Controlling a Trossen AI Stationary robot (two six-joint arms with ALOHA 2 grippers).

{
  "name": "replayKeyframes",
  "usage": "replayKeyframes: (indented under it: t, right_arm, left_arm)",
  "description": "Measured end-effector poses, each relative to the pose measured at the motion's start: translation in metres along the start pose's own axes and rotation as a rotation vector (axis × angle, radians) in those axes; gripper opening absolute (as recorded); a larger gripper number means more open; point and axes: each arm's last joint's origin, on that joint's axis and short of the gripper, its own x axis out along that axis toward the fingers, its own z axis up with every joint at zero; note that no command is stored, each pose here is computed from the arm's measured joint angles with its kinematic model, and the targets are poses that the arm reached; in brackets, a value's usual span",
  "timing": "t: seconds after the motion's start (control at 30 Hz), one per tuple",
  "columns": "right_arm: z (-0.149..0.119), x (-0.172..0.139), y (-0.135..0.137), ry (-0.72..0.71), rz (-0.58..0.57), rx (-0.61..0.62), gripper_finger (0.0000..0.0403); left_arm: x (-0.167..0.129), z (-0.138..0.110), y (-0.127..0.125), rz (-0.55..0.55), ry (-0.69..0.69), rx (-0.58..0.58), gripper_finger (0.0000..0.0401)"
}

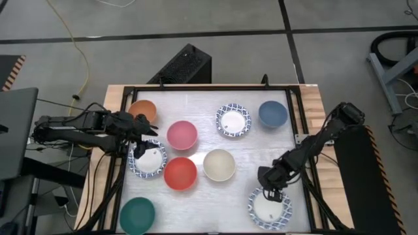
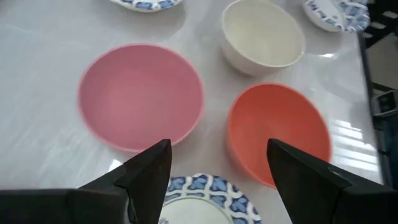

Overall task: Nest bowls inside each other by size order
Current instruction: Stack the bottom blue patterned bowl on top of the top blue patterned bowl

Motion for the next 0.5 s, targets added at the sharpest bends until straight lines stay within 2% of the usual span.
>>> replayKeyframes:
  t: [0.23, 0.5]
  right_arm:
    - [0.025, -0.056, 0.0, -0.198, 0.083, 0.02, 0.0005]
    - [0.033, -0.13, -0.027, -0.417, 0.036, 0.178, 0.0005]
  left_arm:
    - [0.0, -0.003, 0.003, 0.073, 0.016, 0.007, 0.0254]
    - [0.0, -0.003, 0.003, 0.083, 0.015, 0.044, 0.0254]
